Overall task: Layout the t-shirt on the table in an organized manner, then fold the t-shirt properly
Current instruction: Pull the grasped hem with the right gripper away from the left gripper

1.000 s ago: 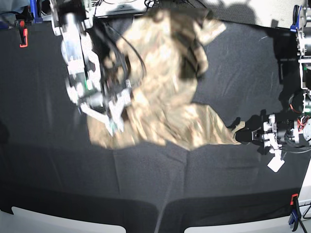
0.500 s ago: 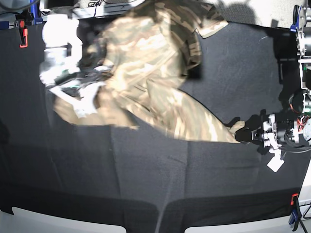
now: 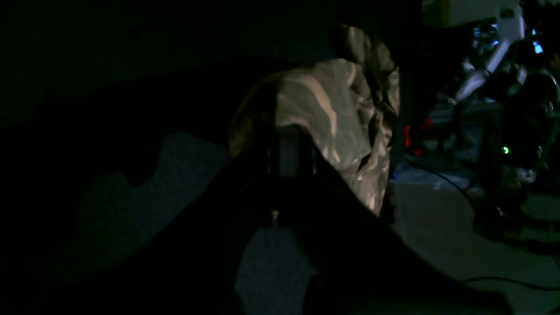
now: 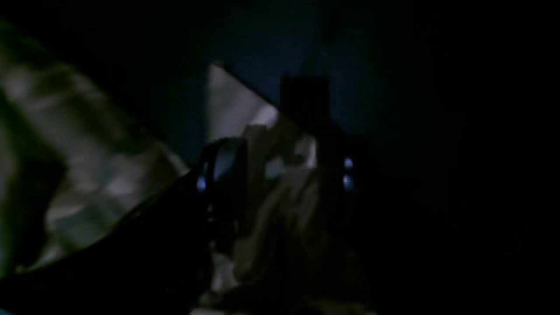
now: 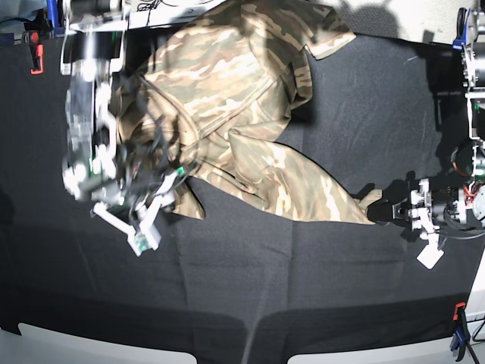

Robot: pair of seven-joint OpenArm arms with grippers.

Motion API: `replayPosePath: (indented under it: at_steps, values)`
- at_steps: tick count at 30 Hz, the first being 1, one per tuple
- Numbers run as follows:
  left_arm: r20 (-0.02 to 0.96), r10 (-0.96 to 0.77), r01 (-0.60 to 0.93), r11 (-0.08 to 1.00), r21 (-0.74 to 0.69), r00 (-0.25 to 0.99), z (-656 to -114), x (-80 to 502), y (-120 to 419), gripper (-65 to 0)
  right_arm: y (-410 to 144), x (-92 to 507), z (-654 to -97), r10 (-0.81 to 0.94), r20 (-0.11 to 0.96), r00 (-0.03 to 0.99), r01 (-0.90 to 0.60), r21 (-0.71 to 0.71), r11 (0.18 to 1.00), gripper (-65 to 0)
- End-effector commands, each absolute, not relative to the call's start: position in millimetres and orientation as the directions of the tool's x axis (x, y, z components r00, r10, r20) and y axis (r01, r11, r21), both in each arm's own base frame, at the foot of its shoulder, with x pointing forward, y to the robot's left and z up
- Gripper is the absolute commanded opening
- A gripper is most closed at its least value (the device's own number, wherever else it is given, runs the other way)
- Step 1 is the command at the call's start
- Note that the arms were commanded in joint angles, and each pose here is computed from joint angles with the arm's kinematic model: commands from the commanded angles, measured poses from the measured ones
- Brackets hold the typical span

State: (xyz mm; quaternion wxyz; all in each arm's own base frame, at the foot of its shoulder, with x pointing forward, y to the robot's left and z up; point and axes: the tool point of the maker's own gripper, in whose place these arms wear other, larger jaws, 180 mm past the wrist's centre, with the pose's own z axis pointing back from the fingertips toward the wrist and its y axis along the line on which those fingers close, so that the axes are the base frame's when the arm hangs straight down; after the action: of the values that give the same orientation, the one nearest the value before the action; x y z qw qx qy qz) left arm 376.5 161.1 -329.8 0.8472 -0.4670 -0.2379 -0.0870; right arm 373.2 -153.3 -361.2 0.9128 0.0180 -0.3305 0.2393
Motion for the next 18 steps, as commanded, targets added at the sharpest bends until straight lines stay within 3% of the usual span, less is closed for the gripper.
replayPosePath:
  at_steps: [1,9,12,18]
  values:
    - [0.539,0.098,0.409,0.542,-0.734,0.837,-307.4,390.3,166.5,-65.0,-153.2,395.2,-342.2,0.413,0.664,0.624,-0.443,-0.135,0.886,-39.4]
    - [0.539,0.098,0.409,0.542,-0.734,0.837,-307.4,390.3,166.5,-65.0,-142.3,437.7,-322.4,0.432,0.622,0.653,-0.590,0.061,0.805,-39.4]
    - [0.539,0.098,0.409,0.541,-0.734,0.837,-307.5,390.3,166.4,-65.0,-149.8,447.0,-312.5,0.470,0.574,0.670,-0.612,0.069,0.788,-39.4]
    - [0.539,0.098,0.409,0.542,-0.734,0.837,-307.4,390.3,166.5,-65.0,-171.7,437.4,-341.5,0.642,0.348,0.683,-0.684,-0.006,0.730,-39.5]
